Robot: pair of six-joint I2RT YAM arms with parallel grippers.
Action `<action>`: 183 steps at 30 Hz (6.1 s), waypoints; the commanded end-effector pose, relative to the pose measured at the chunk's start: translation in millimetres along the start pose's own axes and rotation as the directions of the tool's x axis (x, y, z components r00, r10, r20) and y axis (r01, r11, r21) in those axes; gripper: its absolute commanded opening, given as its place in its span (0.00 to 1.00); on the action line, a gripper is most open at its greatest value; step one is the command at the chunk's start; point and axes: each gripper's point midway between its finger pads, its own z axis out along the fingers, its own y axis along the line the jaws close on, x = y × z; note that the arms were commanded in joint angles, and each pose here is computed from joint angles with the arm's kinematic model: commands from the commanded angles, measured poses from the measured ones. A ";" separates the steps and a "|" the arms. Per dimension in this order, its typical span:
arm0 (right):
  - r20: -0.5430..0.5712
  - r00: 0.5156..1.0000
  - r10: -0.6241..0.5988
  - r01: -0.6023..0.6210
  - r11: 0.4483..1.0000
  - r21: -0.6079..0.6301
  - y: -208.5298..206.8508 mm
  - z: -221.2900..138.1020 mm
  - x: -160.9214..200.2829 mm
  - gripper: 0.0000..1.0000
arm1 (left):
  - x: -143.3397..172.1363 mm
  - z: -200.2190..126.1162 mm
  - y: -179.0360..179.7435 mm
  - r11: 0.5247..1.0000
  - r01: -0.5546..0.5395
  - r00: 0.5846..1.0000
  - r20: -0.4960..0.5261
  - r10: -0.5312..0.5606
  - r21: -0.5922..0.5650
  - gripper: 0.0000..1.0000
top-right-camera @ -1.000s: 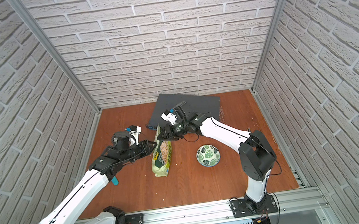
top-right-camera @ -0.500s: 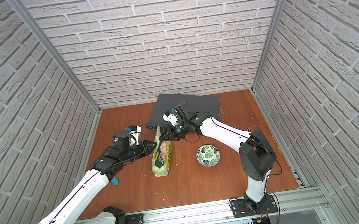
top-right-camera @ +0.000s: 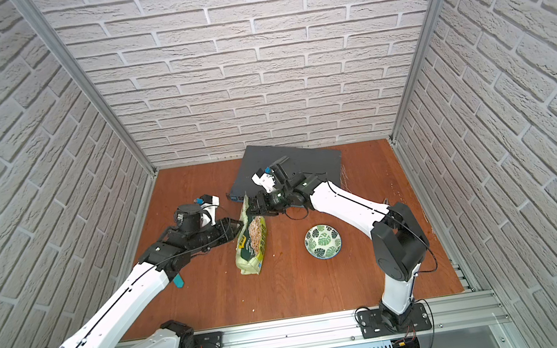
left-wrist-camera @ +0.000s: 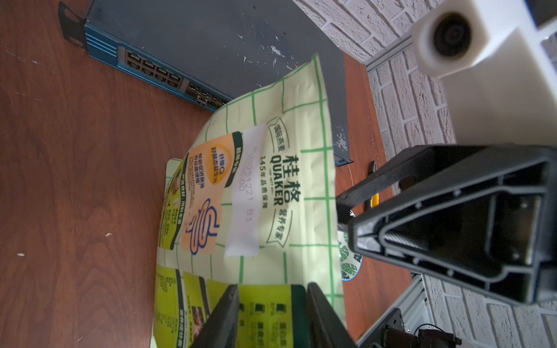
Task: Pour the oats into the breakfast bowl
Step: Open the oats bag at the center of the board.
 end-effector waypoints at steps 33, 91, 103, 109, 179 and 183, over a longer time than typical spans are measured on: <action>-0.005 1.000 -0.028 0.028 0.999 0.020 2.1 9.6 -3.3 0.18 | -3.9 -1.6 -4.3 1.000 -0.026 1.000 0.012 0.026 0.000 0.41; 0.023 1.000 -0.011 0.015 0.984 -0.176 39.0 32.0 -0.7 0.03 | -40.1 -26.2 -4.1 0.994 0.104 0.984 0.149 -0.101 -0.015 0.62; 0.014 1.000 -0.014 0.016 0.991 -0.136 32.4 34.4 2.3 0.03 | -48.0 -9.1 -0.2 0.994 0.108 0.983 0.148 -0.105 -0.011 0.54; 0.020 1.000 -0.024 0.026 0.992 -0.122 31.8 32.8 2.7 0.03 | -40.7 -5.0 12.4 0.992 0.105 0.987 0.132 -0.096 -0.064 0.40; 0.013 0.999 -0.051 0.052 0.997 -0.054 27.6 35.9 3.7 0.03 | -37.9 5.7 14.7 0.993 0.049 0.997 0.062 -0.043 -0.106 0.58; 0.018 0.999 -0.050 0.051 0.998 -0.045 26.2 35.1 2.9 0.03 | -32.1 4.4 21.0 0.990 0.043 0.998 0.047 -0.037 -0.136 0.46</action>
